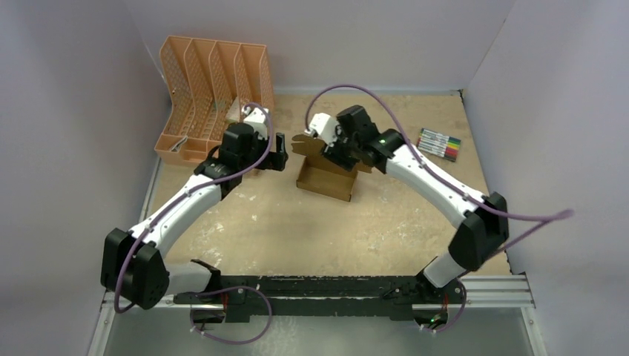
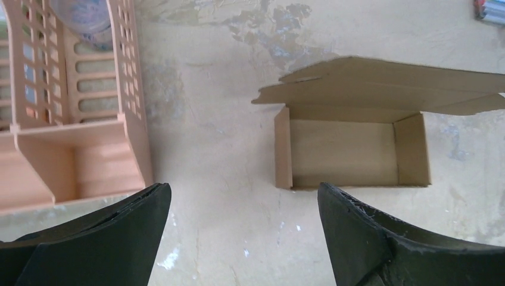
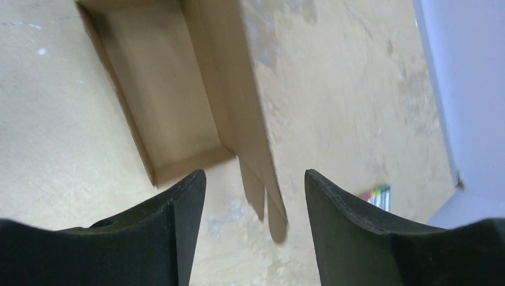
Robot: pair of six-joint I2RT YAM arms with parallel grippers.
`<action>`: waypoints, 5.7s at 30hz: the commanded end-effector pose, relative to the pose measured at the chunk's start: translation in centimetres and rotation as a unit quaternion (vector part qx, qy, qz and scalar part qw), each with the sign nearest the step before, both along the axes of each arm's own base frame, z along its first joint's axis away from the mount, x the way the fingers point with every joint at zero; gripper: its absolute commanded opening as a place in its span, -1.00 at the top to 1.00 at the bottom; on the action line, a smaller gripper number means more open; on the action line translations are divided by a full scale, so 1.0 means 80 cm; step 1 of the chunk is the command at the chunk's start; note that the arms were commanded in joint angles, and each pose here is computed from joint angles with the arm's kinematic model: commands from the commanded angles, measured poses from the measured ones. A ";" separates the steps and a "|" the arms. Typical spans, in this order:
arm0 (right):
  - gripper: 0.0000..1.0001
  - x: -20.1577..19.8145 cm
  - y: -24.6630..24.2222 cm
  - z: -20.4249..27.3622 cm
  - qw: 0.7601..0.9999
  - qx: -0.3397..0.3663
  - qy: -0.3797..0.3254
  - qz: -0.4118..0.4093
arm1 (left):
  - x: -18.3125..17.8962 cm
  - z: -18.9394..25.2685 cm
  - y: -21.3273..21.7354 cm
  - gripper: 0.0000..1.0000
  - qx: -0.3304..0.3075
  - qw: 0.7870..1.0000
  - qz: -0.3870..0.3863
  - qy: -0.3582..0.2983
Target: Fold the paper box
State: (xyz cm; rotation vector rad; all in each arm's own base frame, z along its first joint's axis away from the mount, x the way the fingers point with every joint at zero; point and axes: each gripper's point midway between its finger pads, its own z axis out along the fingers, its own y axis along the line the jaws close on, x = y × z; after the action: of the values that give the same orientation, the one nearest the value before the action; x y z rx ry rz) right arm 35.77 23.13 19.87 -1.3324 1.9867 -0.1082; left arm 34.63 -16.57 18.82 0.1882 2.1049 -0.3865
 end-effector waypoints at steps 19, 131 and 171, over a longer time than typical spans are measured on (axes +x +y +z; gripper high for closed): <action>-0.12 -0.004 -0.082 -0.038 0.989 0.129 0.036 -0.067 | 0.103 0.020 -0.046 -0.87 0.141 0.947 -0.288 -0.008; 1.00 0.012 -0.043 -0.068 0.830 0.269 0.007 -0.488 | 0.033 -0.050 -0.107 0.91 -0.129 0.983 0.071 0.112; -0.51 -0.080 -0.022 0.015 0.815 0.440 0.039 -0.374 | -0.053 -0.138 -0.060 0.78 0.001 0.995 0.055 0.089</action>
State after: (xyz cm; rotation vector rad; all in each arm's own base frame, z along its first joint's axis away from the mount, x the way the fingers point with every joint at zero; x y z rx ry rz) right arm 29.98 20.57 18.77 0.0921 2.1175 0.3762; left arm 30.73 -21.87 7.21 0.0228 2.3021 -0.3789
